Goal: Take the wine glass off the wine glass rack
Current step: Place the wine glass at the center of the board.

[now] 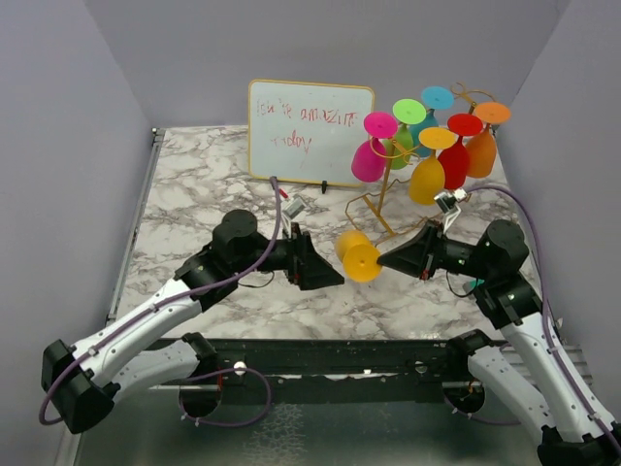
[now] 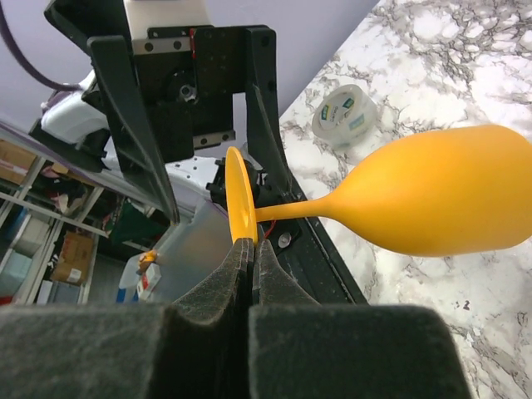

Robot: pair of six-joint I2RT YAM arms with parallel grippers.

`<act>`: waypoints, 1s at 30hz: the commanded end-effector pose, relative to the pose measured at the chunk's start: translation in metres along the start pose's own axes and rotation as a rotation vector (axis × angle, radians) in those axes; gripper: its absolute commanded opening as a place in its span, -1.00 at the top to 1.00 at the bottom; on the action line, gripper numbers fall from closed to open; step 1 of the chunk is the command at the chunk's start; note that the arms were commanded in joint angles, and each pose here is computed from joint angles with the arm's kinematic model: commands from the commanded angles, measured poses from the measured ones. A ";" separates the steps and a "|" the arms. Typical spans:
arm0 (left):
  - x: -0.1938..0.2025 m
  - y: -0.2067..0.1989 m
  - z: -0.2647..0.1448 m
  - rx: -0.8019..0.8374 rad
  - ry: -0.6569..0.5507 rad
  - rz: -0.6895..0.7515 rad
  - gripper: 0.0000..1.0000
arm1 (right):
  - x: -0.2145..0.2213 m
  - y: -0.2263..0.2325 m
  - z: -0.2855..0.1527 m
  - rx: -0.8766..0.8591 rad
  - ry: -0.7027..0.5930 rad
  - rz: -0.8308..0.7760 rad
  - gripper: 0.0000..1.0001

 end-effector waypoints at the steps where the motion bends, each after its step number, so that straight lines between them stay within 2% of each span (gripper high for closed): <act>1: -0.005 -0.013 0.031 -0.010 0.001 0.099 -0.66 | -0.008 0.015 -0.002 -0.060 -0.011 -0.067 0.98; 5: -0.002 -0.007 0.040 -0.049 -0.006 0.107 -0.65 | -0.007 0.015 -0.002 -0.060 -0.012 -0.070 0.98; 11: 0.005 -0.003 0.042 -0.059 0.004 0.106 -0.43 | -0.005 0.021 -0.008 -0.056 -0.045 -0.072 0.98; 15: 0.010 -0.008 0.045 -0.024 0.007 0.102 -0.40 | 0.000 0.018 -0.008 -0.056 -0.036 -0.056 0.98; 17: 0.013 -0.008 0.046 -0.012 0.016 0.101 -0.24 | 0.001 0.017 -0.008 -0.055 -0.034 -0.058 0.98; 19: 0.014 -0.008 0.047 -0.014 0.017 0.102 -0.18 | 0.002 0.015 -0.008 -0.051 -0.033 -0.055 0.98; 27: 0.002 -0.010 0.044 -0.013 -0.080 0.131 -0.07 | 0.007 0.011 -0.007 -0.049 -0.012 -0.046 0.98; 30: 0.003 -0.011 0.047 0.005 -0.065 0.137 0.16 | 0.009 0.010 -0.006 -0.057 0.000 -0.046 0.98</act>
Point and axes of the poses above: each gripper's point midway between its finger pads, its own z axis out along the fingers, its own y axis along the line the jaws close on, x = y × z, the point moved 4 cm from there along -z, back along the fingers, and after that the axes turned 5 degrees about -z, right-handed, at the moved point
